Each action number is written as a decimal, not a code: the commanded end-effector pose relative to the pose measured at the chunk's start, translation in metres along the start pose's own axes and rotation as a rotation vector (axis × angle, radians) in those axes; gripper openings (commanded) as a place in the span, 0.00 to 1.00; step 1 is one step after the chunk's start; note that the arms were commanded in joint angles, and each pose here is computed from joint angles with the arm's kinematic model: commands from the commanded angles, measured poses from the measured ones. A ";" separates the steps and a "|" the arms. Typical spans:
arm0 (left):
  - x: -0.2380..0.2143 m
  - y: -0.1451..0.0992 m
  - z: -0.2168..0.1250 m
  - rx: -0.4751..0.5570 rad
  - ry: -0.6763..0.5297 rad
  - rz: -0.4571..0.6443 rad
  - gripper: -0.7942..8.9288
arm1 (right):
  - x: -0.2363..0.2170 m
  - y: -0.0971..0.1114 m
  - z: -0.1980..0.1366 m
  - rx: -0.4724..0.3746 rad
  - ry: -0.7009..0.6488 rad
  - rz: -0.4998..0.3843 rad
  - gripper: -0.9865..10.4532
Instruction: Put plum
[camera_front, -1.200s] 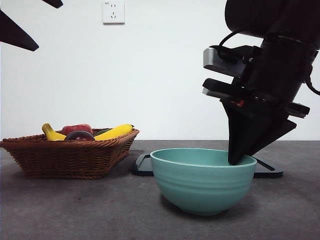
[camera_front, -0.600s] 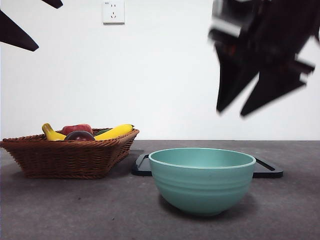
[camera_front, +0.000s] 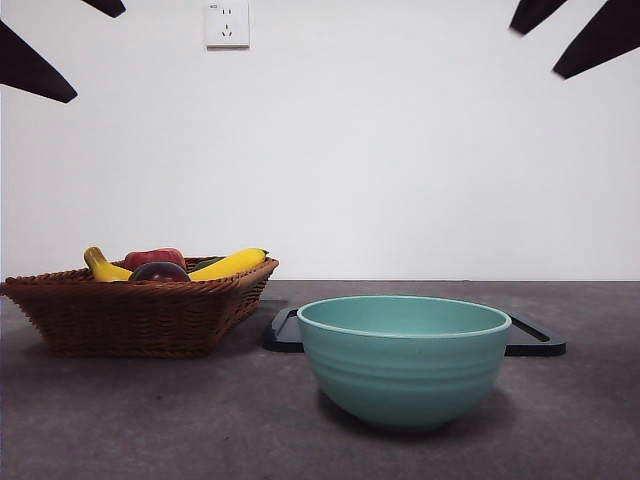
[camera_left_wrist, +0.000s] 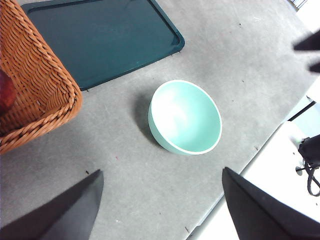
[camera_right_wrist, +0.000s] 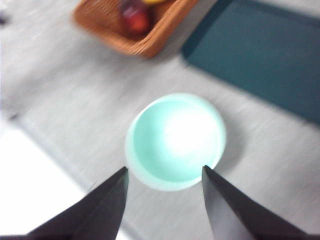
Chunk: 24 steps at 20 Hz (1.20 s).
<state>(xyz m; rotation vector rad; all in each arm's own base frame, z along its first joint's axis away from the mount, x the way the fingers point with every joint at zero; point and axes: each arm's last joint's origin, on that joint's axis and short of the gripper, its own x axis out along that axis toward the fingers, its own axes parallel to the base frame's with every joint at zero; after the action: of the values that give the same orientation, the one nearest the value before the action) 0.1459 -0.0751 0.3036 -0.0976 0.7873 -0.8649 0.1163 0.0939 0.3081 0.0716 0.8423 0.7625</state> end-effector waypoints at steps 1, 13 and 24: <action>-0.002 -0.002 0.004 0.023 -0.014 -0.010 0.47 | -0.007 0.004 -0.002 -0.002 0.010 0.033 0.29; -0.002 -0.002 0.005 0.024 -0.014 -0.010 0.46 | -0.010 0.004 -0.003 -0.013 0.009 0.031 0.29; -0.002 -0.002 0.005 0.025 -0.015 -0.010 0.09 | -0.010 0.004 -0.003 -0.016 0.006 0.023 0.09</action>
<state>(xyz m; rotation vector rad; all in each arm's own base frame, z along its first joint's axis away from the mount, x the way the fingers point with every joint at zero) 0.1459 -0.0751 0.3035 -0.0974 0.7887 -0.8648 0.1071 0.0879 0.3091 0.0718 0.8594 0.7781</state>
